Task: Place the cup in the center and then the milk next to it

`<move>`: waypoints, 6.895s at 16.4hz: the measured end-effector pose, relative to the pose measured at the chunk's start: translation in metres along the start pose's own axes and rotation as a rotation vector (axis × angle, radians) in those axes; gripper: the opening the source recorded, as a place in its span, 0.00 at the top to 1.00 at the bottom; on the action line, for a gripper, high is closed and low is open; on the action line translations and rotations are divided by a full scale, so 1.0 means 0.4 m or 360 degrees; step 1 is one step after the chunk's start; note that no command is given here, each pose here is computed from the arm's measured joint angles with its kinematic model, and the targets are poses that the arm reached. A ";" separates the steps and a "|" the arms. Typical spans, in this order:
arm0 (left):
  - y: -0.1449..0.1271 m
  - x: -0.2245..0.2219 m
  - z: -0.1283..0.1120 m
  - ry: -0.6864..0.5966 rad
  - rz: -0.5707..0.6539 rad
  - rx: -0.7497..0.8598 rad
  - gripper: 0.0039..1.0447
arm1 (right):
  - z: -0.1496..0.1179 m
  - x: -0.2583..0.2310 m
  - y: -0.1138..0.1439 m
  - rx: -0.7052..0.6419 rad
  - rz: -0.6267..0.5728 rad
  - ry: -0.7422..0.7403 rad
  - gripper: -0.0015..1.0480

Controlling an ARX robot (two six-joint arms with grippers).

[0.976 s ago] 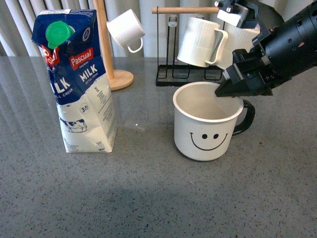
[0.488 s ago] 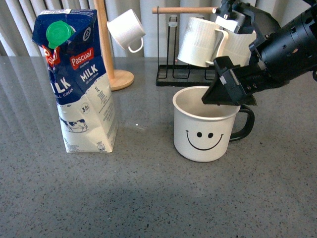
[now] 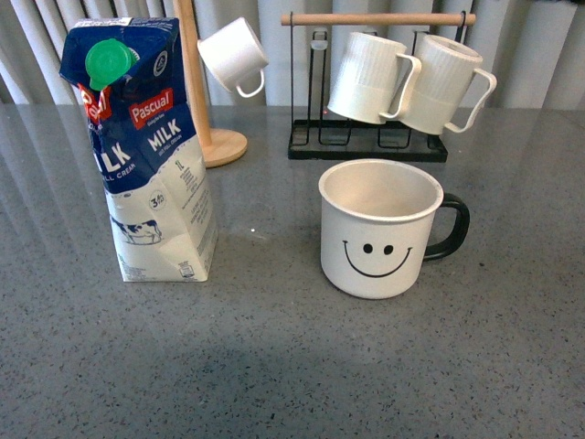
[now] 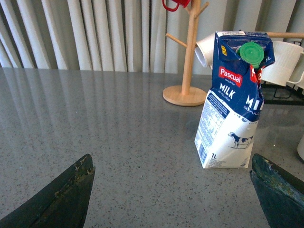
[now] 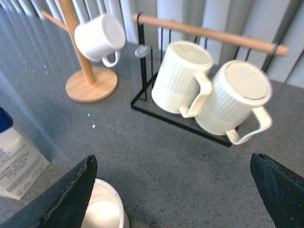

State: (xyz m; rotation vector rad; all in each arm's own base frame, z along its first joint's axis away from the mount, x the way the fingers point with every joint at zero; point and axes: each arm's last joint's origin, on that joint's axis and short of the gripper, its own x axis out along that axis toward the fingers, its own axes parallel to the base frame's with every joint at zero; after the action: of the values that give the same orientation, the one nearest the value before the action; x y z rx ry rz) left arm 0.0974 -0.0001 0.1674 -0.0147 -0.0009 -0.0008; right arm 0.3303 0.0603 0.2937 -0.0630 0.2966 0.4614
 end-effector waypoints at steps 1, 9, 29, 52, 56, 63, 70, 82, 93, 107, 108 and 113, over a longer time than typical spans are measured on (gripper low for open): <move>0.000 0.000 0.000 0.0000 0.0000 0.0000 0.06 | -0.014 -0.069 0.015 0.0036 -0.0058 -0.0136 0.07; 0.000 0.000 0.000 0.0001 0.0000 0.0000 0.06 | -0.264 -0.331 0.061 0.0081 -0.0733 -0.0450 0.85; 0.000 0.000 0.000 0.0000 0.0000 0.0001 0.06 | -0.457 -0.426 0.099 0.0085 -0.0748 -0.0475 0.98; 0.000 0.000 0.000 0.0000 0.0000 0.0001 0.06 | -0.477 -0.469 0.123 0.0087 -0.0743 -0.0476 0.68; 0.000 0.000 0.000 0.0000 0.0000 0.0001 0.06 | -0.477 -0.469 0.123 0.0087 -0.0743 -0.0476 0.35; 0.000 0.000 0.000 0.0000 0.0000 0.0001 0.06 | -0.477 -0.469 0.123 0.0088 -0.0742 -0.0476 0.06; -0.039 0.034 0.048 0.0217 0.0000 -0.0051 0.06 | -0.477 -0.469 0.123 0.0088 -0.0742 -0.0476 0.06; -0.181 0.466 0.250 0.0453 -0.0448 -0.0089 0.06 | -0.477 -0.469 0.123 0.0088 -0.0742 -0.0477 0.06; -0.200 0.523 0.173 0.0622 -0.0368 -0.0008 0.60 | -0.477 -0.469 0.123 0.0088 -0.0742 -0.0477 0.06; -0.372 0.418 0.199 0.0367 -0.0309 -0.0164 0.97 | -0.477 -0.469 0.123 0.0088 -0.0742 -0.0477 0.06; -0.373 0.426 0.189 0.0366 -0.0285 -0.0162 0.97 | -0.477 -0.469 0.123 0.0088 -0.0742 -0.0477 0.06; -0.404 0.446 0.145 0.0342 -0.0269 -0.0247 0.97 | -0.477 -0.469 0.123 0.0088 -0.0742 -0.0477 0.06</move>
State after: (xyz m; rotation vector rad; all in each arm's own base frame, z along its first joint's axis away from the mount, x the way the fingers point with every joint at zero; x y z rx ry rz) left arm 0.2756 -0.1611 0.2278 -0.1698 0.2127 -0.1716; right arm 0.0972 -0.0004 0.1673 -0.0074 -0.0048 -0.0038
